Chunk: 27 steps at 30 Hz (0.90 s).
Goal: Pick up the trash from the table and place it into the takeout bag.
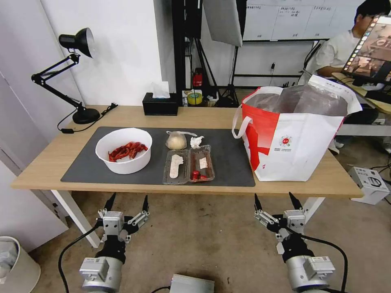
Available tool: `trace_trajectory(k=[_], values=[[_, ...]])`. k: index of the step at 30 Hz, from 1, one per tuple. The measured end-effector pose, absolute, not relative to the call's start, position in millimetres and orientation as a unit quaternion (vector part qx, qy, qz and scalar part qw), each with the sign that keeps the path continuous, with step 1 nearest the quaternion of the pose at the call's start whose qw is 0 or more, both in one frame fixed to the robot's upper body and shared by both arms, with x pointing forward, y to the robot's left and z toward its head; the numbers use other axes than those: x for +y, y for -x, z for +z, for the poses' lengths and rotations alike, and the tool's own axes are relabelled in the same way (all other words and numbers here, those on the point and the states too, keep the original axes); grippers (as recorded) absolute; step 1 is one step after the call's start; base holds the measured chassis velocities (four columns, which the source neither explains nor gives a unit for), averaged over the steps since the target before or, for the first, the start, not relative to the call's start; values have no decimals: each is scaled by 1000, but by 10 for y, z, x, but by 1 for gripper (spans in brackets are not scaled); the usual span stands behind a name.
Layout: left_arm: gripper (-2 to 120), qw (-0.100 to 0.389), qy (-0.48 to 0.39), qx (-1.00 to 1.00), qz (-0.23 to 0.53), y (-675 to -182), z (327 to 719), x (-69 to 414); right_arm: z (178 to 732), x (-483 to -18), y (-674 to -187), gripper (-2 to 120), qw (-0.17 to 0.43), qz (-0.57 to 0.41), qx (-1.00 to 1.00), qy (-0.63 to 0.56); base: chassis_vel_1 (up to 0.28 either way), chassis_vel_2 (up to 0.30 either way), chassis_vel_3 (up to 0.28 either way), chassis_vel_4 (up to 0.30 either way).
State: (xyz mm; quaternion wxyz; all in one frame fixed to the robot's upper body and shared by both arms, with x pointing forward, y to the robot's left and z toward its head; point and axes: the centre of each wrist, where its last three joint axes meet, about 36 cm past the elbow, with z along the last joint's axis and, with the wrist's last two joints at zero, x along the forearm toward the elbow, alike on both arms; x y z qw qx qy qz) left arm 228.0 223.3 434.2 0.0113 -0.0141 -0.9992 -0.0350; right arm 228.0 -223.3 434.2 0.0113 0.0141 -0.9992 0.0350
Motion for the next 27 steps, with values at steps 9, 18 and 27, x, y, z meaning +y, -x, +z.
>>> trace_trajectory(k=[9,18,27], values=[[100,11,14,-999,-35,-2280,4342,2233,4342,-2233,-2280,100,11,35,-999,-14,0,0,0,0],[100,11,14,-999,-35,-2280,4342,2233,4342,-2233,-2280,100,11,35,-999,-14,0,0,0,0],[100,11,13,-999,-34,-2282,4343,2234,4344,-2235,-2284,100,12,35,-999,-15,0,0,0,0]])
